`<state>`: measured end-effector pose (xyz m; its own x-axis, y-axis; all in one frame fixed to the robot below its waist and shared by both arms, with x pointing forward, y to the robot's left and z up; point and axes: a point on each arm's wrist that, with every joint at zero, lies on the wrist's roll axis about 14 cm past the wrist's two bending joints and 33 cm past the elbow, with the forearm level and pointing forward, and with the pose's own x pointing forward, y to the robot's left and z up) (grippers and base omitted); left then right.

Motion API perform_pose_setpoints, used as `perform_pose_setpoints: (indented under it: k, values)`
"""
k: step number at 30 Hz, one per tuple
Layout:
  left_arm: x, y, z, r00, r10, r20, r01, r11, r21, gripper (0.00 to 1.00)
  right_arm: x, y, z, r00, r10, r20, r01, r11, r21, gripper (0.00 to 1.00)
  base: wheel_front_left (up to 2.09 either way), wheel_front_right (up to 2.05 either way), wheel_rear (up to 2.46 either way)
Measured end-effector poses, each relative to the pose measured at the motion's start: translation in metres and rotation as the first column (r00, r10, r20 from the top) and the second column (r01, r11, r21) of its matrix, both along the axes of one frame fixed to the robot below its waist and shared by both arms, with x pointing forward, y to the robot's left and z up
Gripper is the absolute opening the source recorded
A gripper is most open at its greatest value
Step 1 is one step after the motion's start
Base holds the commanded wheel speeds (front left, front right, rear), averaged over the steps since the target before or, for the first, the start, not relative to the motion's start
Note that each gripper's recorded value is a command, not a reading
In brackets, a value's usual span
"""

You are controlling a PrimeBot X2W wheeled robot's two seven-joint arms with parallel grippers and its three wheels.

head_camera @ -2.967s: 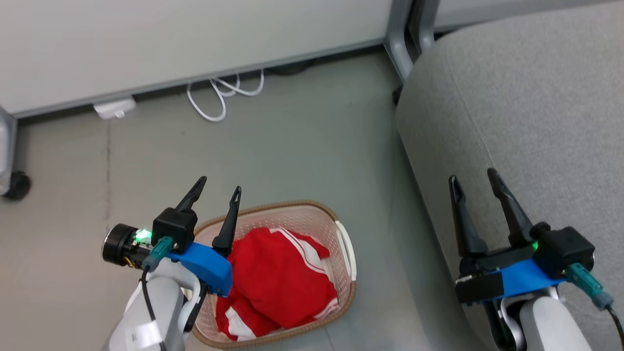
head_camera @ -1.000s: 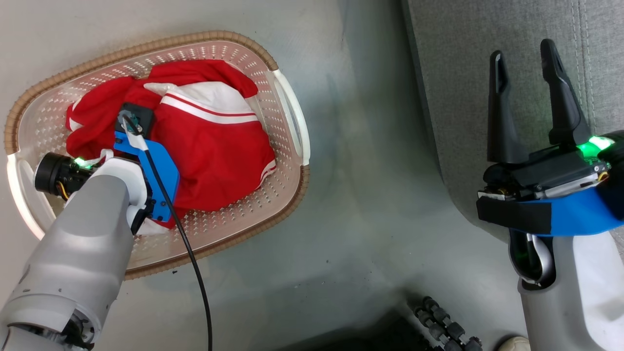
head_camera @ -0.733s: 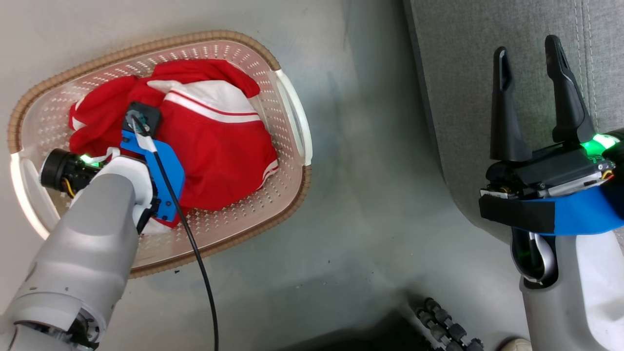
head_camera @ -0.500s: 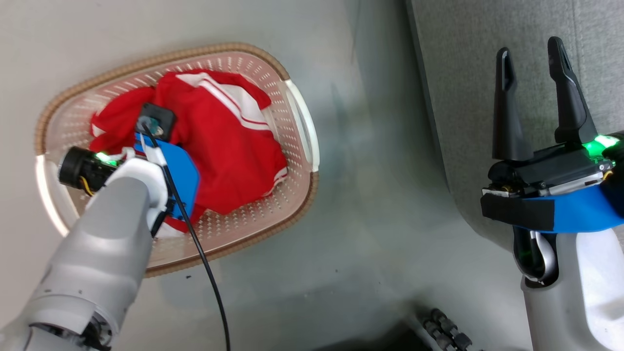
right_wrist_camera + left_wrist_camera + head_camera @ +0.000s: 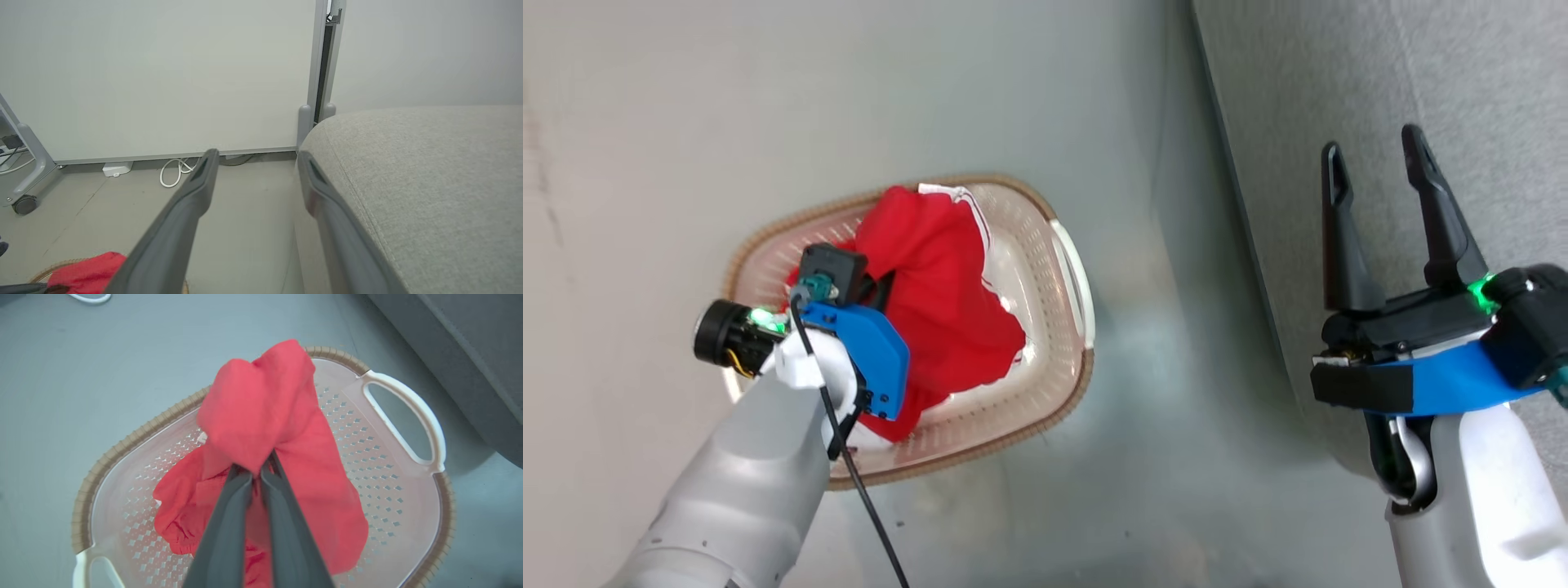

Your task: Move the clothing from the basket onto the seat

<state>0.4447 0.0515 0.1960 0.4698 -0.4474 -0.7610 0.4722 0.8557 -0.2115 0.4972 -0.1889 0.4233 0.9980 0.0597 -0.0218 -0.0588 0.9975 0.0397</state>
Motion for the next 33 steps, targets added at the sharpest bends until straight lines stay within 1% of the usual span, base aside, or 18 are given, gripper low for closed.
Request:
perform_pose_setpoints:
  k: [7,12,16,20,23,30,33]
  values:
    - [0.011,-0.001,0.060,0.986,0.050,0.161,-0.039,0.997,-0.072,0.00,-0.017,0.008,0.031,0.999,0.013,0.047,-0.013,1.000,0.011,1.00,0.00,0.00,0.00]
    - [0.018,-0.003,0.108,0.959,0.079,0.271,-0.047,0.991,-0.123,0.00,-0.036,0.013,0.049,0.997,0.023,0.067,-0.024,1.000,0.019,1.00,0.00,0.00,0.00]
    - [0.032,-0.005,0.161,0.910,0.115,0.399,-0.042,0.981,-0.187,0.00,-0.049,0.019,0.064,0.995,0.037,0.094,-0.039,0.999,0.027,1.00,0.00,0.00,0.00]
    - [0.030,-0.006,0.203,0.861,0.144,0.488,-0.032,0.973,-0.231,0.00,-0.062,0.027,0.081,0.990,0.056,0.127,-0.061,0.998,0.034,1.00,0.00,0.00,0.00]
    - [0.030,-0.009,0.238,0.814,0.159,0.559,-0.011,0.966,-0.259,0.00,-0.071,0.032,0.092,0.986,0.067,0.152,-0.074,0.997,0.039,1.00,0.00,0.00,0.00]
    - [0.020,-0.017,0.304,0.712,0.182,0.678,0.050,0.950,-0.307,0.00,-0.092,0.041,0.110,0.977,0.090,0.191,-0.100,0.994,0.041,1.00,0.00,0.00,0.00]
    - [0.012,-0.019,0.326,0.676,0.194,0.711,0.071,0.943,-0.324,0.00,-0.102,0.043,0.113,0.975,0.097,0.198,-0.108,0.993,0.042,1.00,0.00,0.00,0.00]
